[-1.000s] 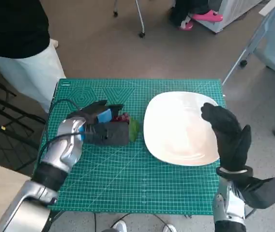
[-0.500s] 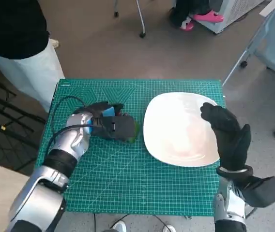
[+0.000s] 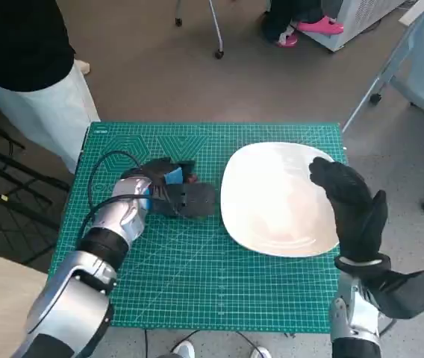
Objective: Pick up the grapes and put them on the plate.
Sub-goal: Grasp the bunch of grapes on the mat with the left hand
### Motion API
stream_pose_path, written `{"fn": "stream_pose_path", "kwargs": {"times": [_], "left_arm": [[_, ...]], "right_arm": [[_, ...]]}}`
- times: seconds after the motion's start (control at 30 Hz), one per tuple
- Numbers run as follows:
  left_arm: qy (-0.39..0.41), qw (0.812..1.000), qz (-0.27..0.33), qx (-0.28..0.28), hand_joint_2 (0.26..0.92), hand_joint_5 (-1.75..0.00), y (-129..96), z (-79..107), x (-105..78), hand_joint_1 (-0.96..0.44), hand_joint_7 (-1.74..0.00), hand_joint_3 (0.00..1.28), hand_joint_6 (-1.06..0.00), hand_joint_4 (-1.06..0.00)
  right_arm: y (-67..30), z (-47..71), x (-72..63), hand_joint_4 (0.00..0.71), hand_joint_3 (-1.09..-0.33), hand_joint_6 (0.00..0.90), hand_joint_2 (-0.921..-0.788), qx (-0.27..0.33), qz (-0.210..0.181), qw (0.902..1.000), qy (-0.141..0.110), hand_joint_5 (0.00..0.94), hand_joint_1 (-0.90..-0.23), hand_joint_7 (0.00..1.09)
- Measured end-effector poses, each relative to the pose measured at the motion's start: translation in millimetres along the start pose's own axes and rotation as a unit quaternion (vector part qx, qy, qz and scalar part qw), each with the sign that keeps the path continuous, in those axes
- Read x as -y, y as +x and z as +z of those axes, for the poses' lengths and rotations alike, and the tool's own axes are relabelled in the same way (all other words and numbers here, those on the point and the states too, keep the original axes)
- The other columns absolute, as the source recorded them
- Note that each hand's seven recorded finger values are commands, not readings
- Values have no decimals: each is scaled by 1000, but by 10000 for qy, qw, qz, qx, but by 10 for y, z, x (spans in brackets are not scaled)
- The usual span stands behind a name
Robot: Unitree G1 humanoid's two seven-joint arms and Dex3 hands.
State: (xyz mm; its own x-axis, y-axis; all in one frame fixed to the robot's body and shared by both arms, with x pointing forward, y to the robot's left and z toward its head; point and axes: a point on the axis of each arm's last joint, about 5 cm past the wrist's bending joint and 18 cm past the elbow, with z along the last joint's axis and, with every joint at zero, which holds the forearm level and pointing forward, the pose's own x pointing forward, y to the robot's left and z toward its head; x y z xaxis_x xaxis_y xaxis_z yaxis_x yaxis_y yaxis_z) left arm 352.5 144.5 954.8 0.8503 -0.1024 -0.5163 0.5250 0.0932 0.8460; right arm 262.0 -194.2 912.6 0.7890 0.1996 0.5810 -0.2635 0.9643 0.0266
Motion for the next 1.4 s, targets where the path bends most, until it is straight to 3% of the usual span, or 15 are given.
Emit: {"fn": "stream_pose_path", "kwargs": {"times": [0.83, 1.0, 1.13, 1.23, 1.4], "left_arm": [[203, 9995, -215, -79, 730, 1, 23, 82, -3, -154, -2, 6, -136, 1], [160, 9997, -190, -82, 740, 1, 23, 77, -2, -44, -7, 9, -148, 1], [94, 9998, -132, -76, 788, -3, 24, 75, -1, 106, -21, 36, -188, -14], [103, 9999, -38, -56, 844, -8, 24, 78, 3, 171, -25, 89, -275, -107], [393, 9986, 345, 7, 907, -32, 28, 95, 22, 160, -19, 228, -486, -507]], "right_arm": [[2, 26, 41, 415, -873, 144, -921, 29, 2, 10000, -61, 3, -603, 487], [4, 31, 44, 415, -874, 144, -921, 43, -4, 10000, -69, 3, -604, 487], [4, 33, 45, 416, -874, 145, -921, 48, -6, 10000, -72, 3, -604, 487], [5, 34, 45, 417, -874, 145, -921, 49, -6, 10000, -76, 3, -605, 486], [5, 34, 45, 420, -874, 146, -921, 48, -12, 10000, -80, 4, -605, 485]]}}
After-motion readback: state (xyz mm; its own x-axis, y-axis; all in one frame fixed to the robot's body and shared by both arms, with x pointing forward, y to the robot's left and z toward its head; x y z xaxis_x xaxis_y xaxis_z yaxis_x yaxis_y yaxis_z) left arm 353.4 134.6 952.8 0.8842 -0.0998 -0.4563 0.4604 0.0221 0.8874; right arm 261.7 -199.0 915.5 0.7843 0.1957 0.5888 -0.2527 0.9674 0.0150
